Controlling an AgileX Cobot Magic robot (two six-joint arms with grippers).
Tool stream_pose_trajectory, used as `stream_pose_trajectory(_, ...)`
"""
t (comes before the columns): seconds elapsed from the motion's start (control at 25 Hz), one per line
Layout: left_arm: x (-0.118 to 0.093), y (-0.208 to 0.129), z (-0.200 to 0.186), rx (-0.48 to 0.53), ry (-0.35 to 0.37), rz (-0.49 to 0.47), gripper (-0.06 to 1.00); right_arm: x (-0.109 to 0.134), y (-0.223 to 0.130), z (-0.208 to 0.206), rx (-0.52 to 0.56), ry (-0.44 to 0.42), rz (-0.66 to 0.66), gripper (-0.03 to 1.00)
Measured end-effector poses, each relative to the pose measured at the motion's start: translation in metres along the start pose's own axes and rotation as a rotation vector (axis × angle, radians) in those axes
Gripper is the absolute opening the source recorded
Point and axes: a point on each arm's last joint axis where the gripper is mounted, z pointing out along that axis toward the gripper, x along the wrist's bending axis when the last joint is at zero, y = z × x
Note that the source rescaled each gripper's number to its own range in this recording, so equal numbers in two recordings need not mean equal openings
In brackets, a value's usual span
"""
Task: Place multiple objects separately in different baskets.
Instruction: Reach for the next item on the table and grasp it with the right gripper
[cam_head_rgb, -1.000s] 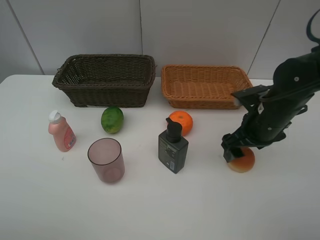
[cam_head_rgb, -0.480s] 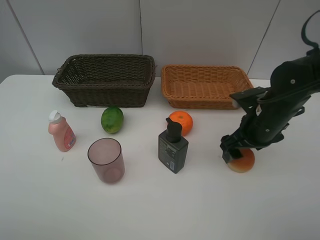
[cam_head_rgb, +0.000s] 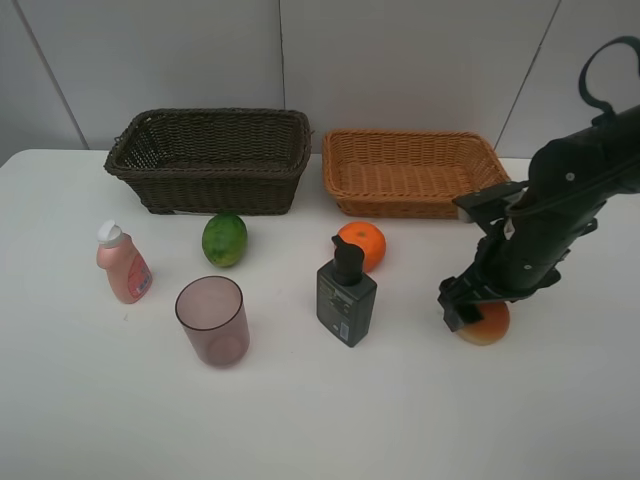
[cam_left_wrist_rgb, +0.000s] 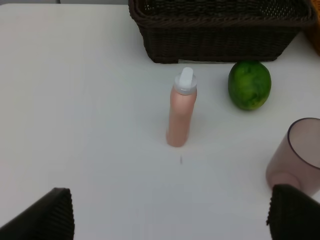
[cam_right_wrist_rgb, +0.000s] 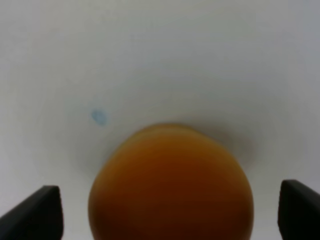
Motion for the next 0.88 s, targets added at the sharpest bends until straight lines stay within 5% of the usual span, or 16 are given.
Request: stream_pose_trajectory(0.88,0.0,0.0,0.0,0.0,0.0,0.0,1.0,0.002,0.0,0.017,0.037,0.004,-0.009,0.94)
